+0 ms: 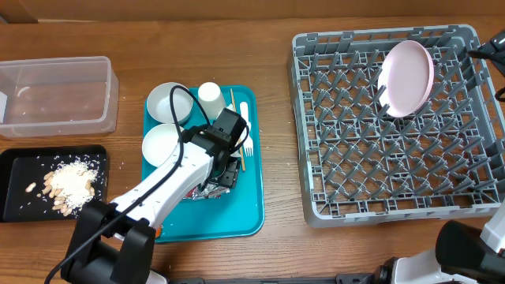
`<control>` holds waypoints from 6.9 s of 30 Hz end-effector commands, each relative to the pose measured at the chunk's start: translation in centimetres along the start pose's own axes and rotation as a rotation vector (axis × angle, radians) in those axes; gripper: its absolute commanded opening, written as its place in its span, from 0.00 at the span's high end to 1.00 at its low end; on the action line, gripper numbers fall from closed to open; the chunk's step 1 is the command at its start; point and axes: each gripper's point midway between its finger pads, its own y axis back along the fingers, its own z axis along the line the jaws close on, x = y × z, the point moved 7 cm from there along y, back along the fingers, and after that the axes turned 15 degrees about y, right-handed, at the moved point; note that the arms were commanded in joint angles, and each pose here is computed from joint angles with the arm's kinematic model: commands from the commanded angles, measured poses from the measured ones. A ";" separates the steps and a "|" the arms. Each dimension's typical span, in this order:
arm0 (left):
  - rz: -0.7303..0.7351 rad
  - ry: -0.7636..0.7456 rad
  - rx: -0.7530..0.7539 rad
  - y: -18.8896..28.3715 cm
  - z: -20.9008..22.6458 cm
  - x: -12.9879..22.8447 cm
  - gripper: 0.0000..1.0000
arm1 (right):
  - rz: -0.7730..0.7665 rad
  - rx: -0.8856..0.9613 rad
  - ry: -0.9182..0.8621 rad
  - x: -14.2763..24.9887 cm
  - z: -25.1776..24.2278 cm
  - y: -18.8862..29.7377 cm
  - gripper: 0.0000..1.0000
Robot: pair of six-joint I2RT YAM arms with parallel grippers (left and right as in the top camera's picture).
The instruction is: Sort waste into correct bins and load items into the dishwasher rack
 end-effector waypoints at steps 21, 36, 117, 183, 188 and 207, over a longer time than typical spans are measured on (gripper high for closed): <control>0.026 0.021 -0.022 -0.9 0.0 0.2 0.96 | 0.004 0.000 -0.007 0.0 0.0 -0.2 0.00; -0.231 0.217 -0.024 12.5 1.8 -8.5 0.96 | 0.004 0.000 -0.007 0.0 0.0 -0.2 0.00; 0.066 0.250 0.104 4.7 -1.7 -13.4 0.07 | 0.003 0.000 -0.007 0.0 0.0 -0.2 0.00; 0.136 0.145 0.020 0.3 -1.6 -10.8 0.96 | 0.004 0.000 -0.007 0.0 0.0 -0.2 0.00; 0.059 0.161 0.093 4.8 -1.5 -11.2 0.96 | 0.004 0.000 -0.007 0.0 0.0 -0.2 0.00; -0.155 0.292 0.182 14.0 4.3 -11.0 0.96 | 0.004 0.000 -0.007 0.0 0.0 -0.2 0.00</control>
